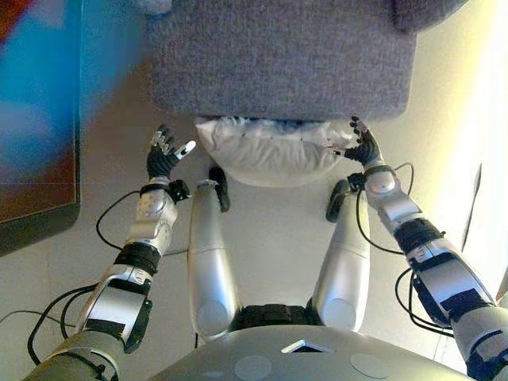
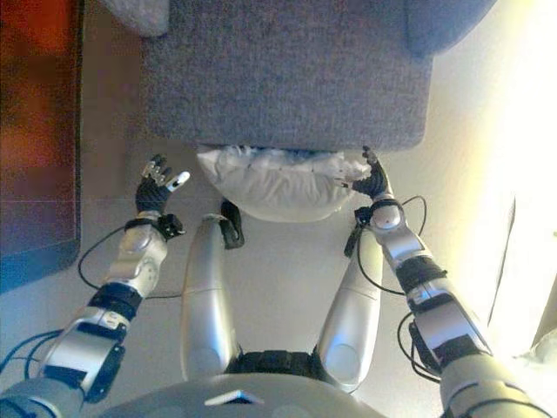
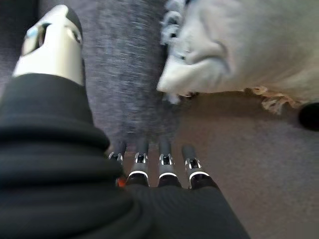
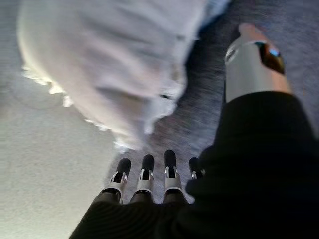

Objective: Pick up the cushion and take it to the sofa

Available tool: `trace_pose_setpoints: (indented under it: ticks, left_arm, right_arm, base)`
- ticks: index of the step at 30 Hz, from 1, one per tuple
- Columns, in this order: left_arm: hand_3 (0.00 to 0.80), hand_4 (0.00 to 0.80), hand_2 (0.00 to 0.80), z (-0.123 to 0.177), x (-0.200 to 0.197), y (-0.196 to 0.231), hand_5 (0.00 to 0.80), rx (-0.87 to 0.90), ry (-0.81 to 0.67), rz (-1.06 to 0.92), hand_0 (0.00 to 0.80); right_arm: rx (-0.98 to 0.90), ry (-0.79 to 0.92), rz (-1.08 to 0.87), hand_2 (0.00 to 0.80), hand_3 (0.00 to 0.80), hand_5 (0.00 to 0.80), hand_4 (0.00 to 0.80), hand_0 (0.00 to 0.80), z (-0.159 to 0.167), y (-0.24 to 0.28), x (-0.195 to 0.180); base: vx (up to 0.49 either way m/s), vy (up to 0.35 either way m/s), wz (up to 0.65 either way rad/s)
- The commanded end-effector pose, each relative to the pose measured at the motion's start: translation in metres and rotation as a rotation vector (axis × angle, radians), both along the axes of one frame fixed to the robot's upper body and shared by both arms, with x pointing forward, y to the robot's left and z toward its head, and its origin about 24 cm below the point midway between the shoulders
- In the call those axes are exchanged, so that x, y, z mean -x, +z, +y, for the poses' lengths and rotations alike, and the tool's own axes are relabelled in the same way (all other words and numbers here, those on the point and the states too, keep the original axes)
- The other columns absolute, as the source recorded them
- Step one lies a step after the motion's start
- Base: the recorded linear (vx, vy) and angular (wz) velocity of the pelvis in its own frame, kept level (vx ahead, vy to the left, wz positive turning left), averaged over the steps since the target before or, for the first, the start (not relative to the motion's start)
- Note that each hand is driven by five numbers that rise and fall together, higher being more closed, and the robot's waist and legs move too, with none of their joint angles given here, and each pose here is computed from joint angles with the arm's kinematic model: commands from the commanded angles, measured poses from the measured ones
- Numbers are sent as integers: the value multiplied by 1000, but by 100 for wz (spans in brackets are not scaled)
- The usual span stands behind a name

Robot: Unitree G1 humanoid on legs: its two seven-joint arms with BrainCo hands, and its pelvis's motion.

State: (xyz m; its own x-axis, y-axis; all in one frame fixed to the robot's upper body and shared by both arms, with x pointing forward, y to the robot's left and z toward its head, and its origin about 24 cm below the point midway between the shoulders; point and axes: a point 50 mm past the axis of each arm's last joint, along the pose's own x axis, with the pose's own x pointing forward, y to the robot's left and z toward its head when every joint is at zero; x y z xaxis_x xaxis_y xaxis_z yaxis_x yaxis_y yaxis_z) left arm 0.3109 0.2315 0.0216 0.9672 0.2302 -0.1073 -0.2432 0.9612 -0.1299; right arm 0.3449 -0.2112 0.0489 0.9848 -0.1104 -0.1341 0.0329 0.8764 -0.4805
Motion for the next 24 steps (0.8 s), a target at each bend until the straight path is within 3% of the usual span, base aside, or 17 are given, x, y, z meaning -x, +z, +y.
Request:
trace_pose_setpoints:
  ticks: [1, 15, 24]
  left_arm:
    - [0, 0, 0, 4, -2, 0, 0, 100, 8, -38, 0]
    - [0, 0, 0, -9, -32, 31, 0, 88, -205, -47, 0]
    - [0, 0, 0, -8, -46, 50, 0, 97, -256, -39, 0]
  right_arm:
    - [17, -22, -24, 0, 0, 0, 0, 0, -16, 13, -5]
    - [32, -3, -4, 0, 0, 0, 0, 0, -22, 32, -19]
    - [93, 286, 23, 0, 0, 0, 0, 0, 9, 50, -27]
  base:
    - [-74, 13, -2]
    - [-31, 4, 1]
    - [4, 12, -2]
